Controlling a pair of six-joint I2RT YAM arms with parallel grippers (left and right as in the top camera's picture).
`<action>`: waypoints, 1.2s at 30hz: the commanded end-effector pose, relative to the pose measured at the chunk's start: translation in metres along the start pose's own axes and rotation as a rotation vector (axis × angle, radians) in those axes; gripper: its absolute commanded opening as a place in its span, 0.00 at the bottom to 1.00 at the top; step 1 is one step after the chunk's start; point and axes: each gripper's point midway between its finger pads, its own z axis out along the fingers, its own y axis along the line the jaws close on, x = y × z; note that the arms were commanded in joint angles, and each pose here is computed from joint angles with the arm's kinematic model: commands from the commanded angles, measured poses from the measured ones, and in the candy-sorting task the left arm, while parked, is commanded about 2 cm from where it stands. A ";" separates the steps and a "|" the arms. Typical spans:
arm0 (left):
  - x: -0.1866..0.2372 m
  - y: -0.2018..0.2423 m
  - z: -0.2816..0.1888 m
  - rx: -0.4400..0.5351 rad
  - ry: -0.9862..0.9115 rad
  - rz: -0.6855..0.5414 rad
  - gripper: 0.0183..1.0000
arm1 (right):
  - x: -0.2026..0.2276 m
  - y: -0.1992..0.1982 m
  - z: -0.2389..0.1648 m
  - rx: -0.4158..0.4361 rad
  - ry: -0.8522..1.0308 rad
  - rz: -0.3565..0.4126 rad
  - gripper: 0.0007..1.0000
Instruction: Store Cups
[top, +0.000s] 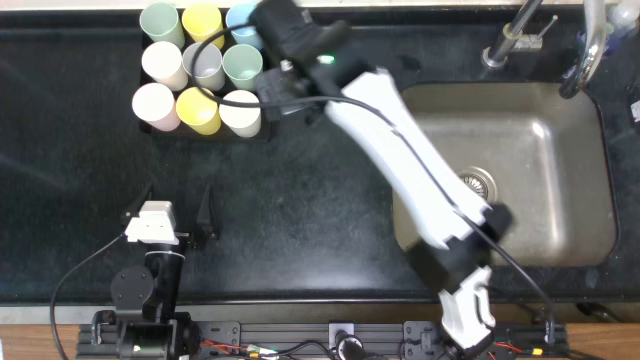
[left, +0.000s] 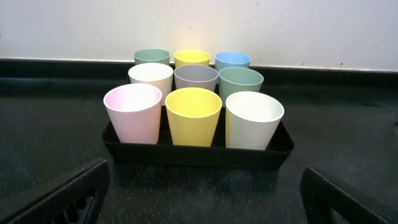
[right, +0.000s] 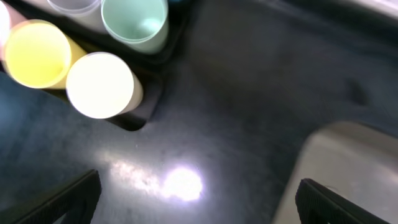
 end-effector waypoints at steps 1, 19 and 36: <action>0.001 0.002 0.000 -0.008 -0.005 -0.001 1.00 | -0.009 -0.043 -0.060 0.040 -0.121 0.096 1.00; 0.001 0.002 0.000 -0.008 -0.005 -0.001 1.00 | 0.195 -0.243 -0.040 0.291 -0.633 0.666 1.00; 0.001 0.002 0.000 -0.008 -0.005 -0.001 1.00 | 0.221 -0.230 -0.004 0.265 -0.553 0.538 1.00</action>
